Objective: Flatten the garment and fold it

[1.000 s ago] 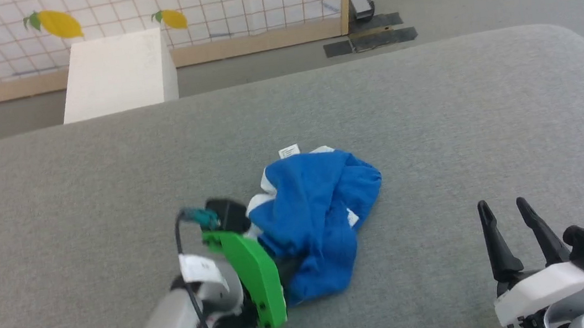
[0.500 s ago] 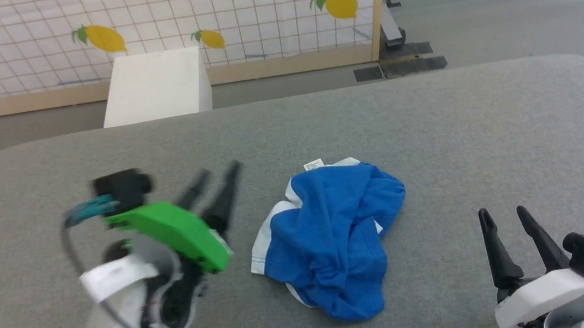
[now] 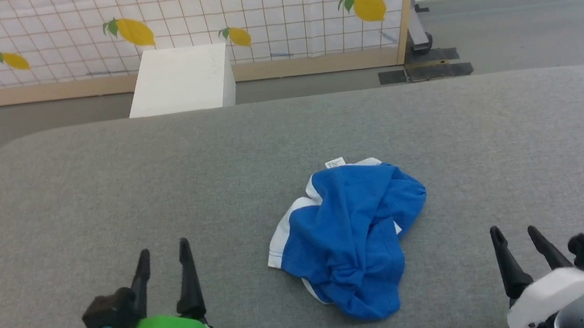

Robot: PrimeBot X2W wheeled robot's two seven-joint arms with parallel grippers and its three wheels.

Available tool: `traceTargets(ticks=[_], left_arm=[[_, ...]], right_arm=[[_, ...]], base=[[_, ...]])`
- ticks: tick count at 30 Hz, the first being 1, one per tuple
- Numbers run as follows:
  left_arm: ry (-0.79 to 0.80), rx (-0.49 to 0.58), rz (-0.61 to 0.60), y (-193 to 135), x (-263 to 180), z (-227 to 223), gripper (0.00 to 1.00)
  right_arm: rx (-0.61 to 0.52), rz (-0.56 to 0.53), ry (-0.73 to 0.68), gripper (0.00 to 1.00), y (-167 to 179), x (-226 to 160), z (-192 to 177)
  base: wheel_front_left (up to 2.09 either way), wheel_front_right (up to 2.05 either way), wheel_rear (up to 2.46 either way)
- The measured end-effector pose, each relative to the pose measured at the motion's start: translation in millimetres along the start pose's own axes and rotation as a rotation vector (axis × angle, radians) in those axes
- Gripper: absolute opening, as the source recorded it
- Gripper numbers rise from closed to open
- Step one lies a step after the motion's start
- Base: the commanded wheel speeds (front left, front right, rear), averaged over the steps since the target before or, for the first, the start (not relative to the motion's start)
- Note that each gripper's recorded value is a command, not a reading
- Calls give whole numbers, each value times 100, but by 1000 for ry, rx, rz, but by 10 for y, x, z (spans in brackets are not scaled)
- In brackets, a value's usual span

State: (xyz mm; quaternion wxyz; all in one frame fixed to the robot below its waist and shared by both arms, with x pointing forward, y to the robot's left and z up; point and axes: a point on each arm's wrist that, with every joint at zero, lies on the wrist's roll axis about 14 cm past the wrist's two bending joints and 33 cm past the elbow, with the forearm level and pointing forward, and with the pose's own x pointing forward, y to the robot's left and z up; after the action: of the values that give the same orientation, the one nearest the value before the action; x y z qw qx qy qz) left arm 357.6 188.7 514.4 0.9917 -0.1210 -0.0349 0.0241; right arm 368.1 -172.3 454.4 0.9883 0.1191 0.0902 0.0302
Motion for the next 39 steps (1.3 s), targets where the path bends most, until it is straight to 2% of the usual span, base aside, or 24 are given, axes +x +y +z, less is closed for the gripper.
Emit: traceTargets(ticks=[3,8,12,15,21,25,26,28,32,35,37,39], left_arm=[[13,3,8,-19,-11,-63,100],[31,27,-13,-87,32,-151,100],[30,29,-27,-139,156,-171,100],[28,22,-28,-166,244,-185,100],[62,26,-3,-85,290,-319,100],[94,27,25,4,264,-419,100],[102,27,30,26,256,-444,100],[107,26,34,43,251,-460,100],[97,20,28,32,245,-427,100],[73,15,20,6,242,-346,100],[55,8,8,-36,227,-284,100],[47,3,-1,-71,190,-255,100]], right_arm=[[-25,19,67,100,68,169,7],[-117,84,168,100,343,659,216],[-219,119,334,100,529,1029,178],[-294,113,461,100,503,1206,35],[-383,151,709,100,544,1256,-591],[-395,212,749,100,709,1259,-805],[-391,221,744,97,729,1278,-811],[-385,239,697,0,764,1329,-746],[-309,238,560,0,767,1428,-461],[-228,188,372,0,612,1535,51],[-180,131,257,0,398,1507,393],[-136,62,203,0,126,1367,525]], base=[[0,0,0],[0,0,0],[0,0,0],[0,0,0],[0,0,0],[0,0,0],[0,0,0],[0,0,0],[0,0,0],[0,0,0],[0,0,0],[0,0,0]])
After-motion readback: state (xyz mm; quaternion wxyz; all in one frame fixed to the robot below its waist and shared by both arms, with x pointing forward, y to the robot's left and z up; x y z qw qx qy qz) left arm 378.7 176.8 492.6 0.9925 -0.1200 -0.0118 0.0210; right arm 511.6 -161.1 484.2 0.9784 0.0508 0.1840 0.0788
